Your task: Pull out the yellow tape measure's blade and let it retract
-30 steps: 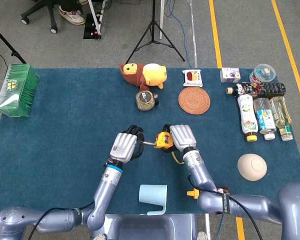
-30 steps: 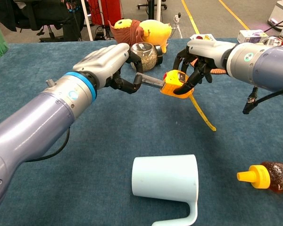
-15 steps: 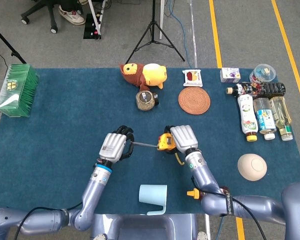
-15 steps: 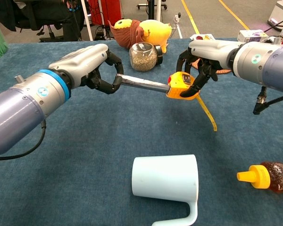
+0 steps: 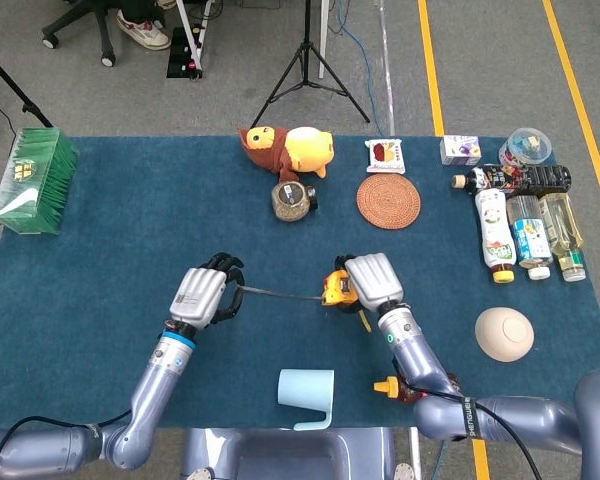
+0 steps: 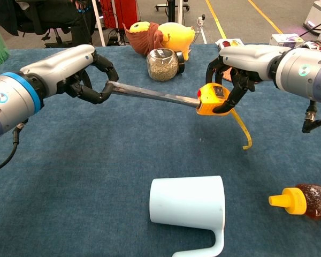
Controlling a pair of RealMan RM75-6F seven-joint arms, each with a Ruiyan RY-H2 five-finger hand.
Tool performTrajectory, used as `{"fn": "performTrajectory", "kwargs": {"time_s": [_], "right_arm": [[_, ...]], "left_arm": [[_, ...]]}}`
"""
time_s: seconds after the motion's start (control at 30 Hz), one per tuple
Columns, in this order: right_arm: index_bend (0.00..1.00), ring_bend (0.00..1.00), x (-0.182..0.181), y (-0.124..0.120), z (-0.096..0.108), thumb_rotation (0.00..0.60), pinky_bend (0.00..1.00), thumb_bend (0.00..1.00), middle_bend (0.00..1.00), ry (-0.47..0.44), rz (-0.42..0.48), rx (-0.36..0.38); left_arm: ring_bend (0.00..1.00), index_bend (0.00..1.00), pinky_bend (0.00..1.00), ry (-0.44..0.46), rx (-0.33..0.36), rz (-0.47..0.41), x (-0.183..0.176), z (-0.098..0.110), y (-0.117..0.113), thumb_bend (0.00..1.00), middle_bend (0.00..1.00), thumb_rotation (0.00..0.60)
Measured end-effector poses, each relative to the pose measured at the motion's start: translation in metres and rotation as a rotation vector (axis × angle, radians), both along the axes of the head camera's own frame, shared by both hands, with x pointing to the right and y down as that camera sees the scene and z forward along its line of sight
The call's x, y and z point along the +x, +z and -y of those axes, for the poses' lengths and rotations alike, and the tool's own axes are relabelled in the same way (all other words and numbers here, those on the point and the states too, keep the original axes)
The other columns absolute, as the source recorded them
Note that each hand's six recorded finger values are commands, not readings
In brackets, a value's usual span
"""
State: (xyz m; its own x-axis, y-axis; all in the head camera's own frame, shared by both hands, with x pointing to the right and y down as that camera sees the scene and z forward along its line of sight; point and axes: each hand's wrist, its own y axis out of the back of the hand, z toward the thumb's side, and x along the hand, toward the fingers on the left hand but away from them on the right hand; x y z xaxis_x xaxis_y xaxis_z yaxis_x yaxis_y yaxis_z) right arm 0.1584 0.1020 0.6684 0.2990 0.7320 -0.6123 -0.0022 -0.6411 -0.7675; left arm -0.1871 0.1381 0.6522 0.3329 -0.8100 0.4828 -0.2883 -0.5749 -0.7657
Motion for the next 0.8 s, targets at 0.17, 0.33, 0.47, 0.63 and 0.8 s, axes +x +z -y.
{"fn": "performTrajectory", "kwargs": {"time_s": [0.17, 0.33, 0.47, 0.63, 0.8], "right_arm": [[0.60, 0.63, 0.006, -0.001, 0.002, 0.517, 0.65, 0.26, 0.57, 0.012, -0.003, 0.001], [0.60, 0.64, 0.013, -0.001, 0.002, 0.514, 0.65, 0.26, 0.57, 0.006, -0.027, 0.002], [0.60, 0.64, 0.017, 0.000, 0.002, 0.516, 0.65, 0.26, 0.57, 0.003, -0.041, 0.001], [0.60, 0.64, 0.024, 0.001, 0.002, 0.511, 0.65, 0.26, 0.57, -0.001, -0.059, 0.004], [0.60, 0.64, 0.031, 0.002, 0.002, 0.514, 0.65, 0.26, 0.57, -0.004, -0.078, 0.002]], "left_arm": [[0.16, 0.57, 0.39, 0.002, 0.007, 0.002, -0.011, -0.002, -0.005, 0.54, 0.28, 0.599], [0.16, 0.57, 0.39, 0.004, 0.016, 0.018, -0.023, -0.003, -0.009, 0.54, 0.28, 0.598], [0.16, 0.56, 0.39, 0.002, 0.017, 0.030, -0.034, -0.005, -0.011, 0.54, 0.28, 0.599], [0.16, 0.57, 0.39, 0.000, 0.019, 0.046, -0.047, -0.007, -0.014, 0.54, 0.28, 0.599], [0.16, 0.57, 0.39, -0.014, 0.019, 0.057, -0.061, -0.007, -0.017, 0.54, 0.28, 0.600]]}}
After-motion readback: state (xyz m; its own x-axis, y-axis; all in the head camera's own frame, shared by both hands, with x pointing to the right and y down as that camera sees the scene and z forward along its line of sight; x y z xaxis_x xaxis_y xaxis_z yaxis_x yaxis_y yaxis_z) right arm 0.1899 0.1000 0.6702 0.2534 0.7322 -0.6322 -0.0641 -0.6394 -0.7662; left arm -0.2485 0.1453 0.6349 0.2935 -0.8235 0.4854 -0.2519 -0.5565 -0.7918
